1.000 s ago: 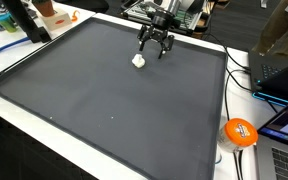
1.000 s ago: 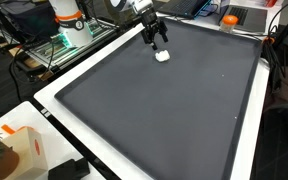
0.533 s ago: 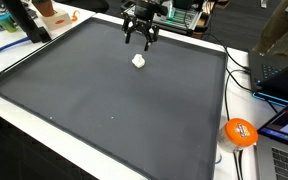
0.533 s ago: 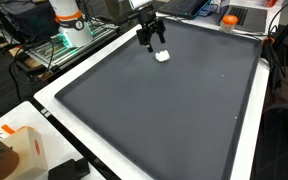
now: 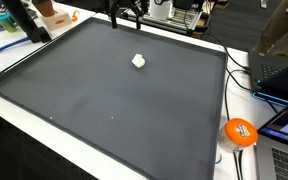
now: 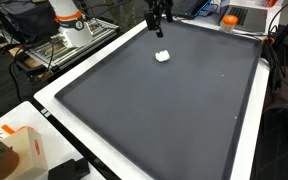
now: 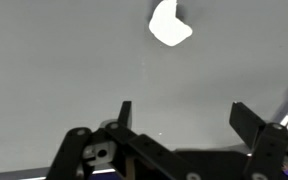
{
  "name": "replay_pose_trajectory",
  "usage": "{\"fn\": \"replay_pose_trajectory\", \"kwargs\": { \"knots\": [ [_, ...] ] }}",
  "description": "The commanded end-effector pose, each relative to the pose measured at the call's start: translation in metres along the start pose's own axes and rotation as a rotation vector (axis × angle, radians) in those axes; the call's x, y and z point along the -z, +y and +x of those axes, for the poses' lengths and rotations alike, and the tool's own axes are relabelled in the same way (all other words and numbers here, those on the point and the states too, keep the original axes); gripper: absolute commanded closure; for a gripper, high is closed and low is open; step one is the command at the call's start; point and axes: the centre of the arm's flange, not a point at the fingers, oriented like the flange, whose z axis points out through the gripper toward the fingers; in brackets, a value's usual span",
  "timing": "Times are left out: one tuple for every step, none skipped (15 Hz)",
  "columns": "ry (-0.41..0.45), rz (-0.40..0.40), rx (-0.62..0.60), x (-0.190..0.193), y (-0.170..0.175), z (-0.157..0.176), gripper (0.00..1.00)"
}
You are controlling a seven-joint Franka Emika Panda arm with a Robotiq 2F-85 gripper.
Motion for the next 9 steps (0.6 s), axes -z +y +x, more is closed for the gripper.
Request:
{"fn": "replay_pose_trajectory", "kwargs": {
  "knots": [
    [-0.101, 0.128, -0.030, 0.059, 0.001, 0.022, 0.00],
    [-0.120, 0.140, -0.035, 0.069, 0.000, 0.022, 0.00],
    [-0.132, 0.155, -0.037, 0.080, -0.002, 0.022, 0.00],
    [-0.137, 0.143, -0.040, 0.092, -0.005, 0.020, 0.00],
    [-0.132, 0.099, -0.070, 0.101, -0.006, 0.019, 0.00],
    [-0.116, 0.047, -0.100, 0.107, -0.007, 0.017, 0.00],
    [-0.081, -0.017, -0.089, 0.109, -0.010, 0.015, 0.00],
    [-0.096, 0.056, -0.067, 0.096, -0.003, 0.030, 0.00],
    [-0.088, 0.024, -0.072, 0.100, -0.005, 0.031, 0.00]
  ]
}}
